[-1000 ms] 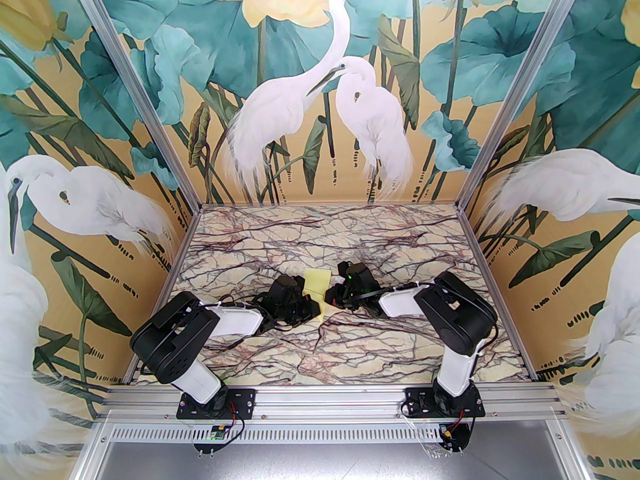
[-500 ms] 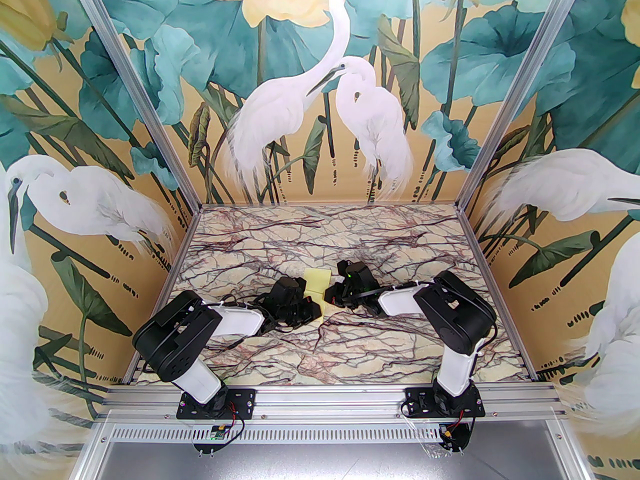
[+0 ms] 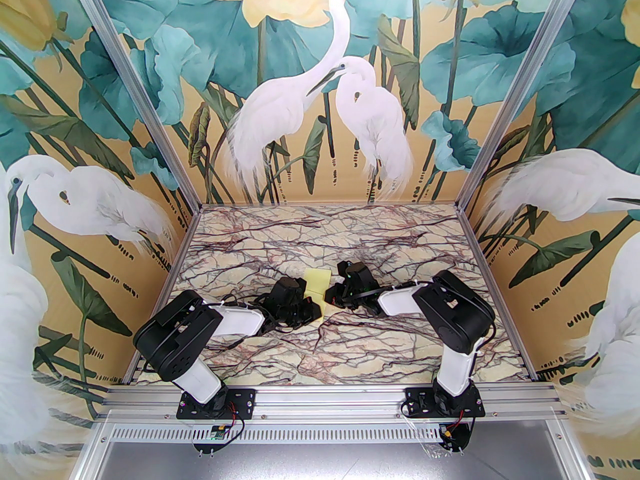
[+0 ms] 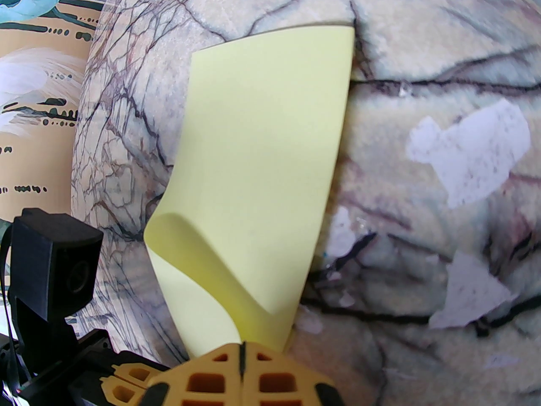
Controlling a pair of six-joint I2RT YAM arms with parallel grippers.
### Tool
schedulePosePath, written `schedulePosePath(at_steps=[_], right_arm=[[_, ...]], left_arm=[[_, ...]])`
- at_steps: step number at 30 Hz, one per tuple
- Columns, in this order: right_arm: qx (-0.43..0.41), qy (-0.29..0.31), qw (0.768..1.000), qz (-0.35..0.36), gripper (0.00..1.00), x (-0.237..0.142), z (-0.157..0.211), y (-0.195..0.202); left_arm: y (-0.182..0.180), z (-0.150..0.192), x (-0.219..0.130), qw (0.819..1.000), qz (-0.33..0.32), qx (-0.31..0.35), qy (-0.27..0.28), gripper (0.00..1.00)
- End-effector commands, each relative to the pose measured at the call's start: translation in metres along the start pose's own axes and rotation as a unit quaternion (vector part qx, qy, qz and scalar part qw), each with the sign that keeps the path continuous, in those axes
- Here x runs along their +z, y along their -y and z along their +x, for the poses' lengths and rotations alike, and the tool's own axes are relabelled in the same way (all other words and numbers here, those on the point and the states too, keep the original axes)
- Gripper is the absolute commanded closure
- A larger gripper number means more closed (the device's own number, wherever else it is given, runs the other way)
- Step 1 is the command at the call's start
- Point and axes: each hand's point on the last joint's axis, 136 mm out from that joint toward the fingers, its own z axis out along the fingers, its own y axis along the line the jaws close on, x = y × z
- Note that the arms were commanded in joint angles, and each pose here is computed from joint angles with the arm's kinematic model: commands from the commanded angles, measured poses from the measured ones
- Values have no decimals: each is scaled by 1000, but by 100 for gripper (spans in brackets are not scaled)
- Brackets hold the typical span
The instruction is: Fold a paper plane with a square sheet of paper (fold left side to right side)
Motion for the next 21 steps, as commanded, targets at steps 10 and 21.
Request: schedulePosePath(at_steps=[10, 21], right_arm=[[-6, 1, 1000, 0, 100, 3, -5, 0], [-13, 0, 1000, 18, 100, 4, -9, 4]], left_arm=[[-24, 10, 8, 998, -51, -9, -23, 93], [-23, 10, 8, 998, -51, -9, -25, 93]])
